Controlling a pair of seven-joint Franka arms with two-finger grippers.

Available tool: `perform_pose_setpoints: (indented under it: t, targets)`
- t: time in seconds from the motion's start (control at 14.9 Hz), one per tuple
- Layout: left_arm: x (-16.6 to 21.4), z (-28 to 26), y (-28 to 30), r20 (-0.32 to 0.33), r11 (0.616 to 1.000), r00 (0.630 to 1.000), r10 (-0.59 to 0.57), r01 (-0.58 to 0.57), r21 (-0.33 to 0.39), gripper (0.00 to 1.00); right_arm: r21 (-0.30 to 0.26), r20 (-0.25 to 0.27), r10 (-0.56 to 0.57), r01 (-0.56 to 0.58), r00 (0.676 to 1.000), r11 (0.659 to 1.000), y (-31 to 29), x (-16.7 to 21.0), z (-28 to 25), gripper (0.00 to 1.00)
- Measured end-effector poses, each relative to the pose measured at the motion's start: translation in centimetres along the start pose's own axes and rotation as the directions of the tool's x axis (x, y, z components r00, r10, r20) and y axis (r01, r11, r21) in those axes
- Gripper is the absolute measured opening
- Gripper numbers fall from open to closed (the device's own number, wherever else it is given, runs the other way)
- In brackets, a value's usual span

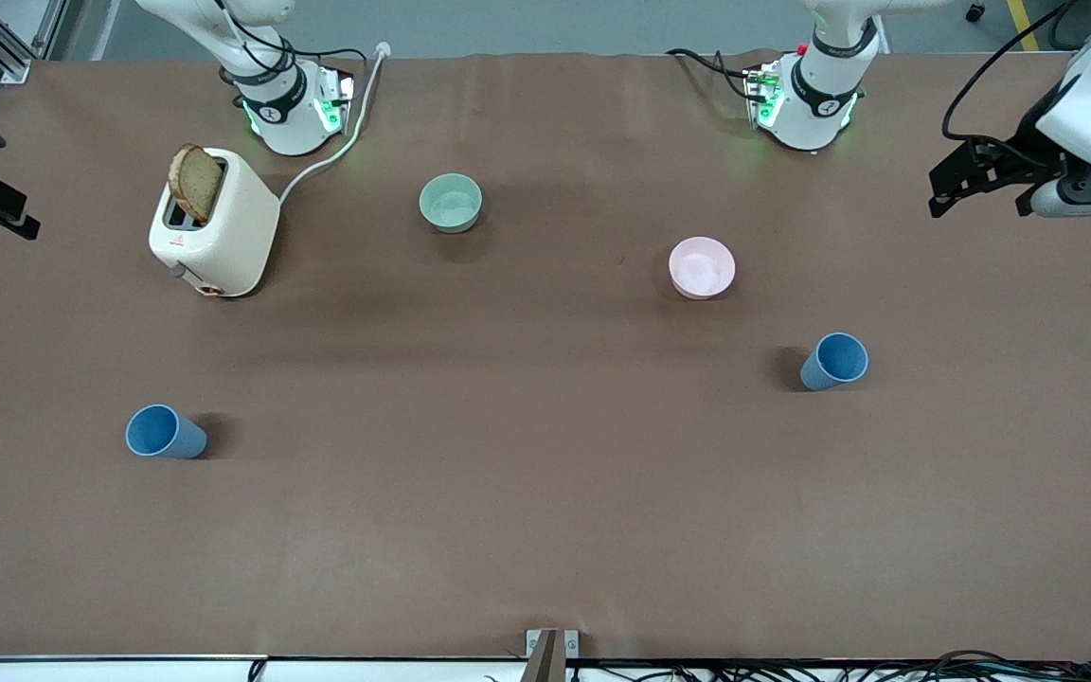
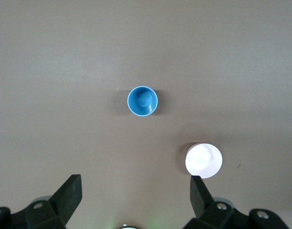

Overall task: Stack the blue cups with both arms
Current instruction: 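Reach the left gripper down to the blue cup beside the pink bowl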

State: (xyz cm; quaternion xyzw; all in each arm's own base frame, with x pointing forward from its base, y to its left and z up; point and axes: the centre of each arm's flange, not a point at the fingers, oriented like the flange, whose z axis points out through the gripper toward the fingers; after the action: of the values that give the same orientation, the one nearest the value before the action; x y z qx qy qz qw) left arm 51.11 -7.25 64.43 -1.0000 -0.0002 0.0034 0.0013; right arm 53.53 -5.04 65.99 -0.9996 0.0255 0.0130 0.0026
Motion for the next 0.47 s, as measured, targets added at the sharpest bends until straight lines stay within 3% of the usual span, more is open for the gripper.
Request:
perform_pose_setpoints:
  t: [0.47]
  targets:
    - [4.0,2.3,-0.7,0.033,1.0,0.999,-0.003,0.002,0.019,1.0,0.0,0.0,0.001,-0.001,1.0,1.0,0.0,0.0,0.0,0.97]
